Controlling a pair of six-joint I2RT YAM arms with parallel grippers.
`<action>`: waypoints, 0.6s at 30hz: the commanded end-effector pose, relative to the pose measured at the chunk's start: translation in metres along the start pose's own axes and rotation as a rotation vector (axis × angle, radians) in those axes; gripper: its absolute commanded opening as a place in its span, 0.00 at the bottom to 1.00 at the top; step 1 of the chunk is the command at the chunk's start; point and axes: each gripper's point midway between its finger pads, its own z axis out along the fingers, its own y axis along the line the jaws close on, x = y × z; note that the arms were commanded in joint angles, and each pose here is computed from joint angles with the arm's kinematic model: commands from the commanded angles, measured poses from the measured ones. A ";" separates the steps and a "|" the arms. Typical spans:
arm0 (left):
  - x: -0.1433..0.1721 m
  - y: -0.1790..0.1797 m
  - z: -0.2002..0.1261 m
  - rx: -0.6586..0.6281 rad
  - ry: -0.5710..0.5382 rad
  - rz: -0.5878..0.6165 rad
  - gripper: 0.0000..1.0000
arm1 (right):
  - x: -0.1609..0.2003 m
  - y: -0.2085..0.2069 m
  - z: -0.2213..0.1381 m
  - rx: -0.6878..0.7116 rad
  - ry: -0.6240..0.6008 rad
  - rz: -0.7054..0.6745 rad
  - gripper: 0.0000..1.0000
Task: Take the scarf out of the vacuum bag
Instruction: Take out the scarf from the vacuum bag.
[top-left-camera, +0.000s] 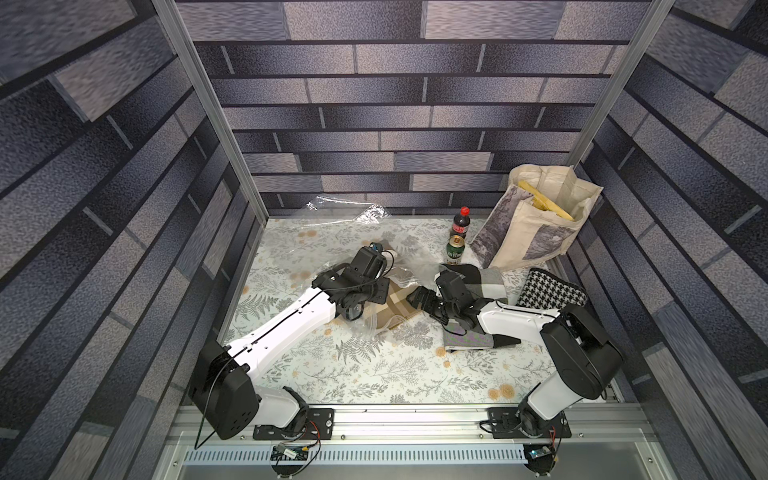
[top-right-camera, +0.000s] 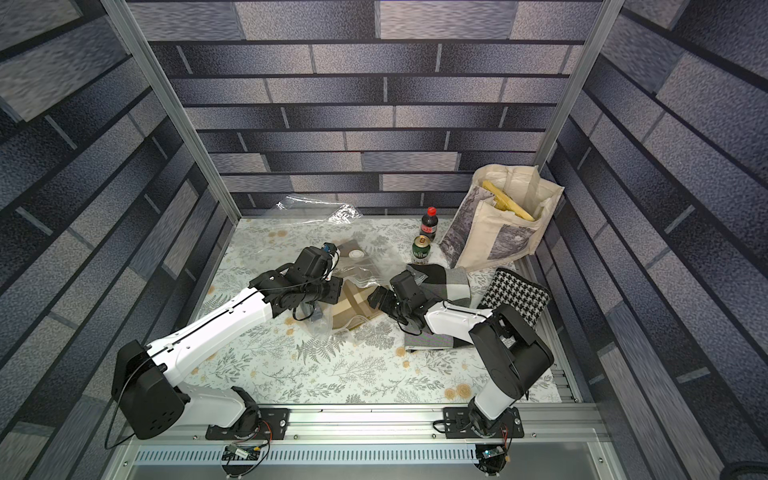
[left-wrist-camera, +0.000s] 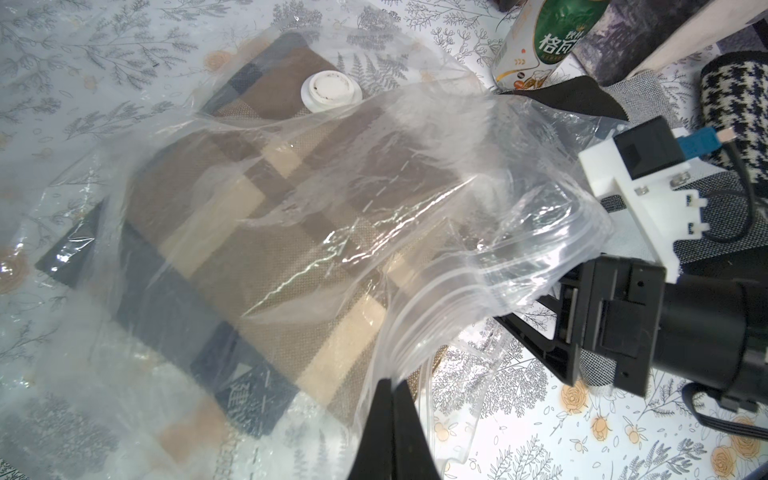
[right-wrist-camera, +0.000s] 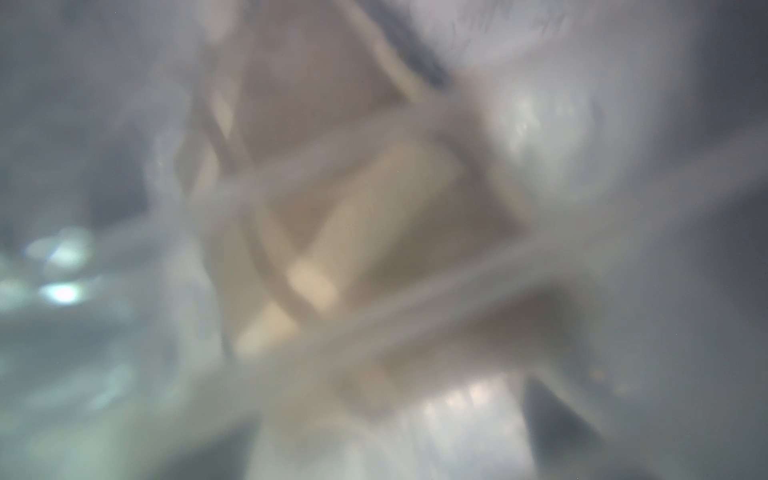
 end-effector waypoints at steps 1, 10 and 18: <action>-0.001 -0.004 0.000 0.015 -0.003 -0.003 0.00 | 0.005 -0.004 0.006 0.008 -0.006 0.028 0.99; -0.002 -0.005 0.002 0.021 -0.001 -0.004 0.00 | 0.015 -0.013 0.012 0.042 -0.009 0.049 1.00; -0.003 -0.006 0.000 0.024 -0.006 -0.004 0.00 | 0.016 -0.021 0.027 0.061 -0.028 0.121 1.00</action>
